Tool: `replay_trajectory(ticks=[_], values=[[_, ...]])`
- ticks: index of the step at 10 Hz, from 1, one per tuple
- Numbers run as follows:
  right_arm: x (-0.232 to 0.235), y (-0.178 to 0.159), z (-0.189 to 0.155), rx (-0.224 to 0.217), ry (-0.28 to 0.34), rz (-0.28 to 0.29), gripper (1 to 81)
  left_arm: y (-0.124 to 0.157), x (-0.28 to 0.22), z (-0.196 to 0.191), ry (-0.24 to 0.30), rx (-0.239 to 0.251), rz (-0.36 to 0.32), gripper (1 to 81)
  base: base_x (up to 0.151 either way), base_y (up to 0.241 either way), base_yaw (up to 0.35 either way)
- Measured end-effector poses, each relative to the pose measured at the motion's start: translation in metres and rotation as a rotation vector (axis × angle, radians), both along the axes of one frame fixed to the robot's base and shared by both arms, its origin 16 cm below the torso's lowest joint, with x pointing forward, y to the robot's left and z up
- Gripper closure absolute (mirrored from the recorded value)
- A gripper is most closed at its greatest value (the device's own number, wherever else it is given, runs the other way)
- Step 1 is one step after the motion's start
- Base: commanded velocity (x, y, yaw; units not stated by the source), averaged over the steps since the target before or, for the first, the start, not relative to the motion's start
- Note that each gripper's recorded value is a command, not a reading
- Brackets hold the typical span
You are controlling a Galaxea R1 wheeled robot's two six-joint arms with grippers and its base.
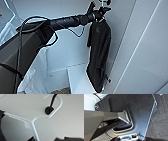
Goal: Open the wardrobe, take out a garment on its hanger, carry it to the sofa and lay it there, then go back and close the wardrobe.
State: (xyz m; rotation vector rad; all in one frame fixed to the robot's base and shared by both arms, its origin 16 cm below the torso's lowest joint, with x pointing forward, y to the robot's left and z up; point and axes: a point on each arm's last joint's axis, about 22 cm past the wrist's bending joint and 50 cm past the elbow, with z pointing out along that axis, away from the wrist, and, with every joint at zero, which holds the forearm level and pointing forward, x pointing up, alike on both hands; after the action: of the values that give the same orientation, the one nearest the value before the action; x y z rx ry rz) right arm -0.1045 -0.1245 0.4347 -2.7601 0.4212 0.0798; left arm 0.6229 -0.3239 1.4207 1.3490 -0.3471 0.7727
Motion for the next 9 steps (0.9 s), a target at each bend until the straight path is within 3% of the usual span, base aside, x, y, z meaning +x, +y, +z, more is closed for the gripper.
replay_trajectory(ticks=[1, 2, 4, 5, 9], values=[[0.0, -0.001, 0.0, -0.001, 0.0, 0.0, 1.0, 0.003, -0.005, 0.002, -0.01, -0.009, -0.012, 1.0, 0.0, 0.0, 0.0], [0.0, 0.0, 0.0, 0.0, 0.0, -0.001, 1.0, 0.005, -0.006, -0.002, 0.036, -0.015, -0.027, 81.1, 0.0, 0.0, 0.0], [0.001, 0.0, 0.0, -0.001, -0.001, -0.001, 1.0, 0.006, -0.011, 0.006, -0.02, -0.04, -0.026, 81.1, 0.0, 0.0, 0.0], [0.001, 0.0, 0.0, -0.001, -0.001, -0.001, 1.0, 0.003, -0.015, 0.001, -0.003, -0.025, -0.039, 81.1, 0.0, 0.0, 0.0], [0.0, 0.0, 0.0, -0.001, -0.001, -0.001, 1.0, 0.008, -0.015, 0.006, -0.031, -0.023, -0.034, 81.1, 0.0, 0.0, 0.0]])
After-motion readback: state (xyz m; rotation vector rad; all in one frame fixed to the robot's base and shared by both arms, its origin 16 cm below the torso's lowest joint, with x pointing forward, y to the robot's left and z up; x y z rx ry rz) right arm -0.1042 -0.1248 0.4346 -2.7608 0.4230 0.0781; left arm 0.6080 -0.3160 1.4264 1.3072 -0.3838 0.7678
